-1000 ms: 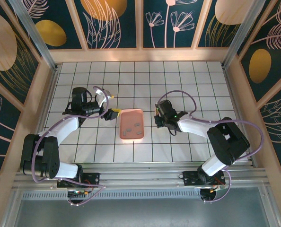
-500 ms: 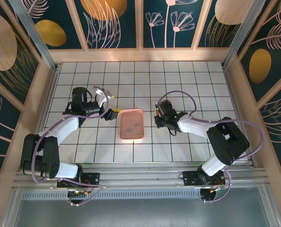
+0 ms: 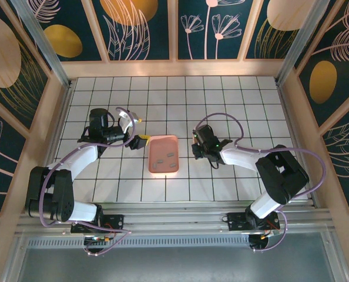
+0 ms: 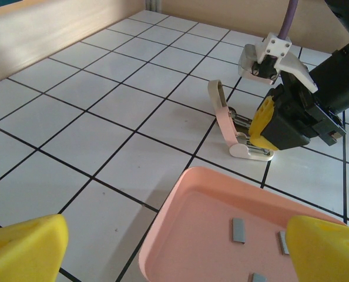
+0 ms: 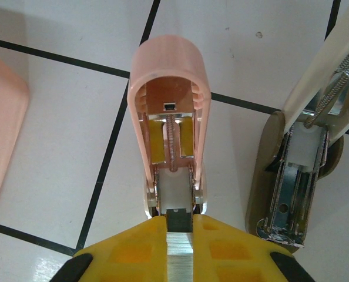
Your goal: Load the staples into the stapler
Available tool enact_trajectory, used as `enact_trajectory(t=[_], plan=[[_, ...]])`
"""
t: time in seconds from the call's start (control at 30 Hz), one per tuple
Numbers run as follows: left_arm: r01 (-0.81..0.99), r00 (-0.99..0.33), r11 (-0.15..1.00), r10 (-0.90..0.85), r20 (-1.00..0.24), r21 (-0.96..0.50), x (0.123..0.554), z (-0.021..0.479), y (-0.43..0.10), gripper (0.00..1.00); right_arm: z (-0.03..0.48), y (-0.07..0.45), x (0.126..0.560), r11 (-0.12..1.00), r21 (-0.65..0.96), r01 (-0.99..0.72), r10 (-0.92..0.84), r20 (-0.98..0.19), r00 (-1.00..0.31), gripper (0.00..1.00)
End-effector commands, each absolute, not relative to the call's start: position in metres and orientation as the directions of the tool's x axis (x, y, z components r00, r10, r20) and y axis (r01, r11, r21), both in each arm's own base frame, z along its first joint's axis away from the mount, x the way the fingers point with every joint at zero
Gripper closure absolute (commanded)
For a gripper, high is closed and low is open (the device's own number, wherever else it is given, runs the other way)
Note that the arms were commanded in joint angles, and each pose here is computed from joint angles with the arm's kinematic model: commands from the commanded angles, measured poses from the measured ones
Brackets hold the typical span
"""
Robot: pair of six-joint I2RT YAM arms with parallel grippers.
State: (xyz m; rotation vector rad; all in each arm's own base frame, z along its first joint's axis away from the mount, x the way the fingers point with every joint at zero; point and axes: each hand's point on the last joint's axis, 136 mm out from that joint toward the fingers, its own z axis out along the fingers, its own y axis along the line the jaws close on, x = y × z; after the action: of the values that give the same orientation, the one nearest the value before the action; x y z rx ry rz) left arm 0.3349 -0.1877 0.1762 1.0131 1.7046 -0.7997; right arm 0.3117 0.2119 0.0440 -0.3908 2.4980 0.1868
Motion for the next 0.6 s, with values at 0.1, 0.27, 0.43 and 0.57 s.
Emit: enact_trajectory(t=[0.1, 0.27, 0.43, 0.57], plan=[[0.911, -0.172, 0.410, 0.268, -0.948, -0.049, 0.334, 0.181, -0.192, 0.05, 0.039, 0.208, 0.310, 0.955, 0.026, -0.297, -0.227, -0.582, -0.781, 0.87], [0.911, -0.172, 0.409, 0.267, -0.948, -0.050, 0.334, 0.181, -0.192, 0.05, 0.045, 0.218, 0.312, 0.945, 0.072, -0.320, -0.213, -0.610, -0.763, 0.87], [0.912, -0.170, 0.408, 0.267, -0.949, -0.049, 0.334, 0.182, -0.192, 0.06, 0.039, 0.217, 0.310, 0.948, 0.065, -0.310, -0.213, -0.595, -0.775, 0.87], [0.911, -0.171, 0.409, 0.267, -0.948, -0.049, 0.334, 0.181, -0.192, 0.06, 0.038, 0.214, 0.310, 0.954, 0.058, -0.295, -0.204, -0.595, -0.777, 0.87]])
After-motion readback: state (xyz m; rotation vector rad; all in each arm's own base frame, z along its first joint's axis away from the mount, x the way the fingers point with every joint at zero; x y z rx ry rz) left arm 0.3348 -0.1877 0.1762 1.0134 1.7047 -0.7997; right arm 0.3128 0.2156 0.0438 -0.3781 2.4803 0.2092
